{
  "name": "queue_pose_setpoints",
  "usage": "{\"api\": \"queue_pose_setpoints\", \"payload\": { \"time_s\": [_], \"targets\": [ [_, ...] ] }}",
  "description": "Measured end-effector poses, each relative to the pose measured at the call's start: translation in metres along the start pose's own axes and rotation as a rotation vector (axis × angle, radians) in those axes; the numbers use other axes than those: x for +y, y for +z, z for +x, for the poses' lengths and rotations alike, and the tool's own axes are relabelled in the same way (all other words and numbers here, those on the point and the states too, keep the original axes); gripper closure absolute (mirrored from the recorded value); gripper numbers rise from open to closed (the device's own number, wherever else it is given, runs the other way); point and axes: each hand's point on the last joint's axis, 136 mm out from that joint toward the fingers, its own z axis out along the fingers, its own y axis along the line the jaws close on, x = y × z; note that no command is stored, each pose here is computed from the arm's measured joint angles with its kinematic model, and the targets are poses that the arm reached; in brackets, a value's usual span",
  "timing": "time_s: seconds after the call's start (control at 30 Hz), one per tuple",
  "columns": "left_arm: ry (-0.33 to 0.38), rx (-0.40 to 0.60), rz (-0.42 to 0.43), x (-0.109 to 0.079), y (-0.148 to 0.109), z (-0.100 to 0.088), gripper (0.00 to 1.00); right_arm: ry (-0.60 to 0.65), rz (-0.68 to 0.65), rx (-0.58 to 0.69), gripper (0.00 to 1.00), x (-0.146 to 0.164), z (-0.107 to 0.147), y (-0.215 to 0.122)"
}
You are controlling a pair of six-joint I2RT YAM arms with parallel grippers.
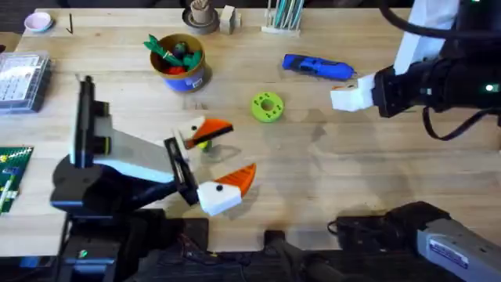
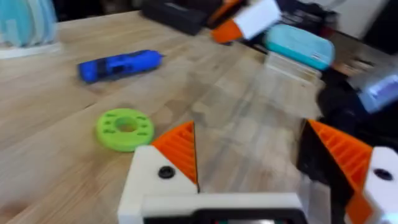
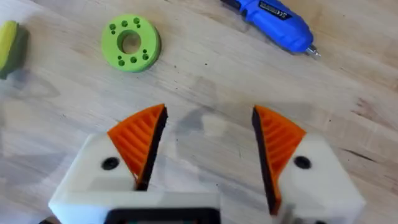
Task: Pick up the gripper from the table and insert it into the empty holder that is missing its gripper. Then pick up a screw, insert it into the mounting hole, and use the screwdriver to tighten it. Finally, clean up the table by picking up the vegetable and placing it into the bucket.
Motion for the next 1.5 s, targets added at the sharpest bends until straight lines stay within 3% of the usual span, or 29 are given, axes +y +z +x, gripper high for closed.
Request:
{"api": "queue_pose_setpoints", "payload": {
  "time_s": [0.27, 0.4, 0.57, 0.67, 0.8, 1.03, 1.13, 1.3, 1.5],
  "targets": [
    [-0.214, 0.052, -0.392, 0.02, -0.031, -0.025, 0.007, 0.0, 0.0, -0.001, 0.14, 0.0, 0.0, 0.0],
    [-0.31, 0.114, -0.531, 0.028, -0.045, -0.032, 0.007, 0.0, 0.0, -0.001, 0.14, 0.0, 0.0, 0.0],
    [-0.495, 0.306, -0.698, 0.04, -0.064, -0.023, 0.006, 0.0, 0.0, -0.002, 0.14, 0.0, 0.0, 0.0],
    [-0.566, 0.417, -0.786, 0.054, -0.072, -0.02, 0.007, 0.0, 0.0, -0.002, 0.14, 0.0, 0.0, 0.0],
    [-0.631, 0.501, -0.828, 0.074, -0.07, -0.016, 0.008, 0.0, 0.0, -0.002, 0.14, 0.0, 0.0, 0.0],
    [-0.861, 0.65, -0.874, 0.096, -0.064, 0.019, 0.007, 0.0, 0.0, -0.002, 0.14, 0.0, 0.0, 0.0],
    [-0.92, 0.688, -0.883, 0.107, -0.06, 0.029, 0.007, 0.0, 0.0, -0.002, 0.14, 0.0, 0.0, 0.0],
    [-0.964, 0.716, -0.898, 0.129, -0.05, 0.042, 0.006, 0.0, 0.0, -0.002, 0.14, 0.0, 0.0, 0.0],
    [-0.945, 0.747, -0.928, 0.145, -0.035, 0.055, 0.006, -0.002, 0.0, -0.002, 0.14, 0.0, 0.0, 0.0]
  ]
}}
